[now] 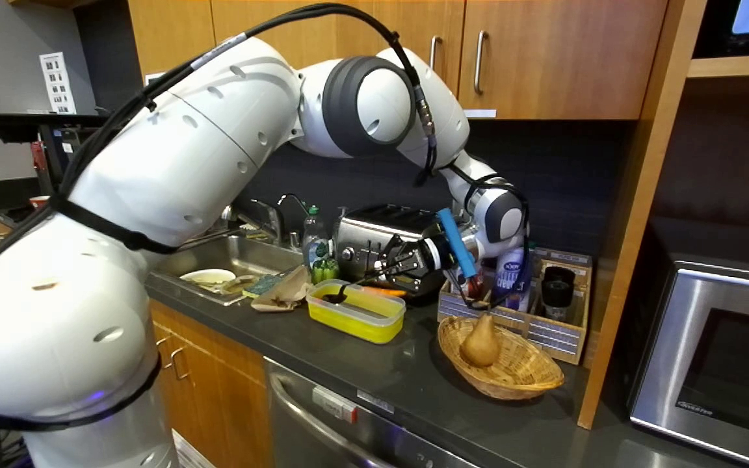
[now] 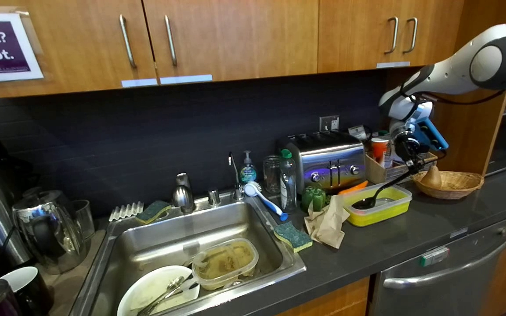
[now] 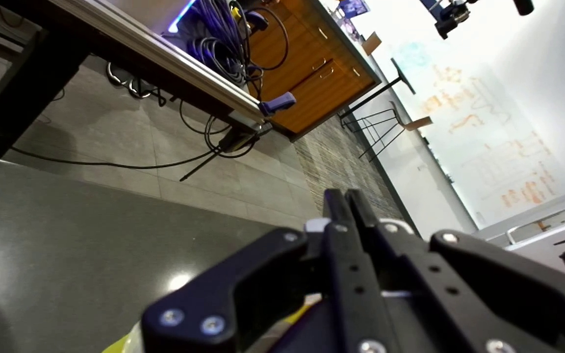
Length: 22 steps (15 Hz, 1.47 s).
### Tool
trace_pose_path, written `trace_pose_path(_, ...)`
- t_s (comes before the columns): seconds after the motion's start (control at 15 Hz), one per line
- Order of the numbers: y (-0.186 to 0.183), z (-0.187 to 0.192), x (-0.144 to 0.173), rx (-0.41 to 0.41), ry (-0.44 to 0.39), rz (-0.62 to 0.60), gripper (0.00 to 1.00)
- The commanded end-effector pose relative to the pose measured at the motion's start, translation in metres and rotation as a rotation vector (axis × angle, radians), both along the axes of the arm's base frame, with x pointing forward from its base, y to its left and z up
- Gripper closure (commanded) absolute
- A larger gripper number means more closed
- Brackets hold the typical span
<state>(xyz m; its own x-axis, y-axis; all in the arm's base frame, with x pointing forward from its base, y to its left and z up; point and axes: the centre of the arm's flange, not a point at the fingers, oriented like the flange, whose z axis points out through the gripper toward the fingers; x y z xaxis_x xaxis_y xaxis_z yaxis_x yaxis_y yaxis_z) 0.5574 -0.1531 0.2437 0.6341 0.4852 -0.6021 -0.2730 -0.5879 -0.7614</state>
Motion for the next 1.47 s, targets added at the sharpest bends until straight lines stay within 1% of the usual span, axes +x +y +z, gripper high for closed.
trace_pose_path(0.0, 0.004, -0.011, 0.006, 0.079, 0.033, 0.039, 0.99)
trace_pose_path(0.27, 0.005, -0.015, 0.006, 0.095, 0.047, 0.057, 0.99)
trace_pose_path(0.53, 0.002, -0.007, 0.008, 0.082, 0.035, 0.063, 0.99)
trace_pose_path(1.07, -0.005, 0.009, 0.005, 0.048, -0.037, 0.057, 0.99)
trace_pose_path(1.4, -0.007, 0.006, -0.006, 0.062, -0.067, 0.027, 0.99)
